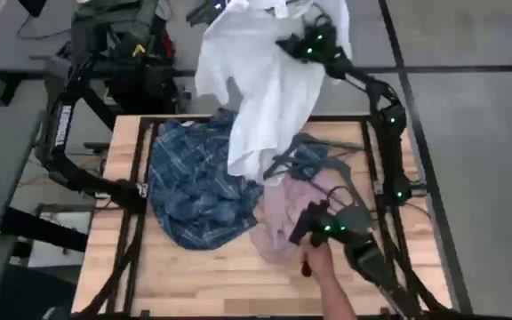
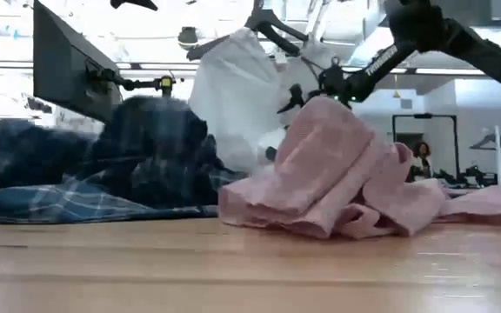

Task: Hang clothes
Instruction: Hang the white polo shirt on the hanger rack

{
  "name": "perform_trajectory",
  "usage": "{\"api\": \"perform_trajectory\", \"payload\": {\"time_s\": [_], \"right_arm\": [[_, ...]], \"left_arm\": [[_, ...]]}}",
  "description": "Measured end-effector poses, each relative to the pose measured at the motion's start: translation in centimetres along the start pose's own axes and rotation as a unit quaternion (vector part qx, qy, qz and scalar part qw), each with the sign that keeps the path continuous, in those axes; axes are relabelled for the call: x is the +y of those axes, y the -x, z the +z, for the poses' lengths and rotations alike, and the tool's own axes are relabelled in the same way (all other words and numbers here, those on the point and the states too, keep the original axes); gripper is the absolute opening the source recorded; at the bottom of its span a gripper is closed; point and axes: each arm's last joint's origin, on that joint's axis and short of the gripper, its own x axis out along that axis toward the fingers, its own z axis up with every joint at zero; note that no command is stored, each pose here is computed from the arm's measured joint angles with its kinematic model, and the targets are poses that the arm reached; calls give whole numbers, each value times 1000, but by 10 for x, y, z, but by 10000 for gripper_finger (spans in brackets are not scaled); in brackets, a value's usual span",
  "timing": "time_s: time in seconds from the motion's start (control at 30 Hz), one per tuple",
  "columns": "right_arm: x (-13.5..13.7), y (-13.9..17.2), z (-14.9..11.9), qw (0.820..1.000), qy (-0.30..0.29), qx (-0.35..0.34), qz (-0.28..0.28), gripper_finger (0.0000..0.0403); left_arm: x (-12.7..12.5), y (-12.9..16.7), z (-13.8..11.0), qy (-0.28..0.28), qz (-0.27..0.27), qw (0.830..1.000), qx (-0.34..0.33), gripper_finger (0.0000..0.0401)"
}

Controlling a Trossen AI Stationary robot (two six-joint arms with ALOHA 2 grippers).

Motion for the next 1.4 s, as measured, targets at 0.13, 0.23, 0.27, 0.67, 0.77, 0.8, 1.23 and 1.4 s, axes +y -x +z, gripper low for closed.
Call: {"api": "perform_trajectory", "payload": {"time_s": [0.13,0.23,0.27,0.67,0.77,0.8,1.23,1.4], "right_arm": [[29,5,27,994,75,-58,50,249],[49,18,57,985,123,-112,48,249],[52,24,66,982,138,-126,39,249],[71,74,119,959,243,-143,-43,249],[64,74,110,959,257,-86,-84,249],[62,73,106,959,260,-67,-93,249],[53,64,43,942,237,188,-147,249],[71,65,9,913,239,297,-144,249]], "left_arm": [[0,0,0,0,0,1000,0,173],[0,0,0,1,0,1000,0,173],[0,0,0,1,0,1000,0,173],[0,0,-1,3,0,1000,3,173],[0,0,-1,2,0,1000,3,173],[0,0,-1,0,-1,1000,3,173],[0,-1,-5,-1,-4,1000,23,173],[0,-2,-8,1,-5,999,39,173]]}}
